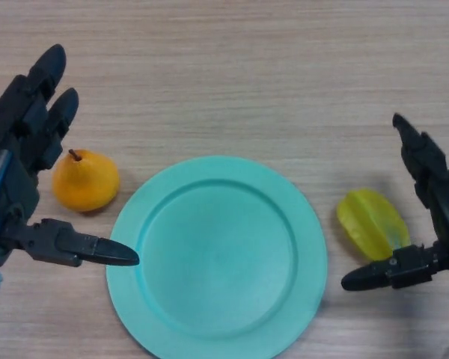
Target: Pick up the yellow starfruit and place it on the plate
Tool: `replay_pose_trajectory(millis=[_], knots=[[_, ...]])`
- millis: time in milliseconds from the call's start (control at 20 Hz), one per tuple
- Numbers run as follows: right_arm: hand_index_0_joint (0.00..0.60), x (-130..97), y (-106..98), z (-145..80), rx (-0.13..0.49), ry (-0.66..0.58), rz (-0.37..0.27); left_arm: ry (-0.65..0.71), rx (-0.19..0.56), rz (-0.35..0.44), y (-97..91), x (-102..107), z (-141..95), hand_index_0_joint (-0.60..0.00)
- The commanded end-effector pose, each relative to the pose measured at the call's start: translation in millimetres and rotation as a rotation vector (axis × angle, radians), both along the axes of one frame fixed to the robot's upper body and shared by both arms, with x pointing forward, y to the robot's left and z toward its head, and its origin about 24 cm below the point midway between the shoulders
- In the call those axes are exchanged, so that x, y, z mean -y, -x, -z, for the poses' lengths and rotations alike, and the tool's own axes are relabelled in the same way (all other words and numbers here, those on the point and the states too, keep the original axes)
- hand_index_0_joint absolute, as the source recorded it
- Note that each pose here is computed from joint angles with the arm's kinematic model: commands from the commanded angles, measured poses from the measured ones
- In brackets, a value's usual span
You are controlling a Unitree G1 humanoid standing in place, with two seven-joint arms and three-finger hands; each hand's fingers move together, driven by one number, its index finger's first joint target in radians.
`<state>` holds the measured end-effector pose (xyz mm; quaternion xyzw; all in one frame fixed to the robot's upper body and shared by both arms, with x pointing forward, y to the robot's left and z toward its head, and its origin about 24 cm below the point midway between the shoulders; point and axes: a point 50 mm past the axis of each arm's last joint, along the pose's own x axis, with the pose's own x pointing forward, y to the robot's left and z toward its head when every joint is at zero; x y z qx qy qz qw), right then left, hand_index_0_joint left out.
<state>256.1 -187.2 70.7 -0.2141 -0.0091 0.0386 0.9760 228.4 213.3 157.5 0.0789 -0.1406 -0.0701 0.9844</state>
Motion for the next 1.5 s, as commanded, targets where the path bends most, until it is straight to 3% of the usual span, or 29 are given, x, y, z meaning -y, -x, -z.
replay_pose_trajectory(millis=[50, 100, 150, 200, 250, 300, 350, 400, 700, 900, 1000, 1200, 1350, 1500], knots=[[0.0, -4, -4, -24, 0.208, 0.023, -0.024, -0.063, 0.19, -0.003, 12.1, -8, -31, 0.0], [0.0, -4, -5, -22, 0.206, 0.028, -0.021, -0.062, 0.189, -0.004, 12.0, -8, -31, 0.0], [0.052, -4, -6, -18, 0.206, 0.024, -0.017, -0.063, 0.194, -0.009, 12.4, -8, -31, 0.0], [0.15, -4, -6, -18, 0.206, 0.021, -0.017, -0.064, 0.194, -0.009, 12.5, -9, -31, 0.0], [0.301, -5, -7, -17, 0.205, 0.031, -0.018, -0.066, 0.195, -0.011, 12.5, -9, -31, 0.0], [0.4, -5, -7, -16, 0.204, 0.043, -0.02, -0.066, 0.195, -0.012, 12.5, -9, -31, 0.0], [0.544, -4, -8, -13, 0.199, 0.098, -0.019, -0.065, 0.197, -0.017, 12.5, -10, -31, 0.0], [0.6, -3, -9, -12, 0.199, 0.131, -0.017, -0.063, 0.198, -0.02, 12.5, -11, -31, 0.0], [0.6, 4, -11, -20, 0.236, 0.179, 0.021, -0.064, 0.198, -0.026, 12.5, -12, -32, 0.0], [0.6, -7, -13, -49, 0.232, 0.048, 0.007, -0.065, 0.202, -0.024, 12.1, -11, -30, 0.0], [0.6, -21, -14, -60, 0.276, 0.059, -0.03, -0.046, 0.191, -0.005, 12.2, -11, -32, 0.0], [0.6, -60, -4, -61, 0.313, 0.063, -0.169, 0.002, 0.221, -0.004, 11.0, -14, -35, 0.0], [0.6, -85, 6, -47, 0.275, 0.004, -0.265, 0.018, 0.257, -0.021, 8.8, -16, -35, 0.0], [0.6, -95, 11, -33, 0.209, -0.019, -0.305, 0.019, 0.264, -0.024, 7.2, -16, -35, 0.0]])
